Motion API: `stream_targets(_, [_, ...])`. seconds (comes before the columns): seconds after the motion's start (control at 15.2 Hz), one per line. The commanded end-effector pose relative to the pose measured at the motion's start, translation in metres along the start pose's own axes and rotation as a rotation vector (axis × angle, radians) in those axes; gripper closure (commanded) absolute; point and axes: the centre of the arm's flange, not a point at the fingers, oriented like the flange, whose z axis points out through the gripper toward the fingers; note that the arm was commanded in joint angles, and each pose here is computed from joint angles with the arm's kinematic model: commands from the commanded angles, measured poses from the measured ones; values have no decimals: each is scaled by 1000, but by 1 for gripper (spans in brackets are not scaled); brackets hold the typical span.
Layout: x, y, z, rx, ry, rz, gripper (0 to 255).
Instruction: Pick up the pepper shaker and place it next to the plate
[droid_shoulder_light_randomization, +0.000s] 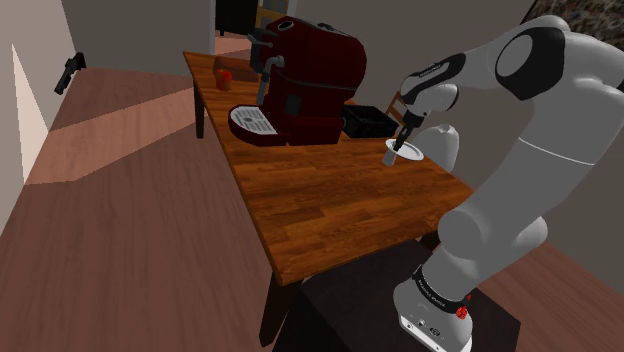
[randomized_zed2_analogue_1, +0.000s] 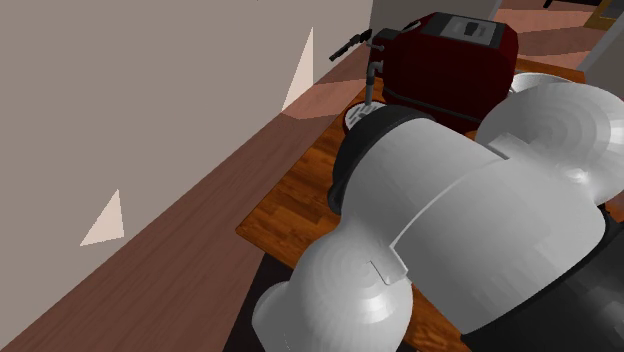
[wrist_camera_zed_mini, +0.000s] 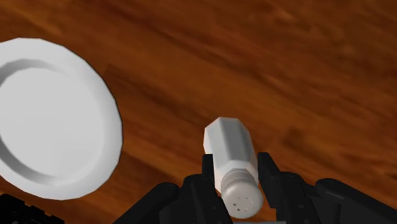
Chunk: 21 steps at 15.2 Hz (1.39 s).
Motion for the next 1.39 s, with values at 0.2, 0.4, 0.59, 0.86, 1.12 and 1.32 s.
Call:
stream_targets(0.2, [0, 0, 0, 0, 0, 0, 255])
stream_targets(0.4, [0, 0, 0, 0, 0, 0, 0])
stream_targets(0.59, [0, 0, 0, 0, 0, 0, 0])
stream_targets(0.86, [0, 0, -50, 0, 0, 0, 0])
stream_targets(1.12, [0, 0, -50, 0, 0, 0, 0])
stream_targets(1.32, [0, 0, -50, 0, 0, 0, 0])
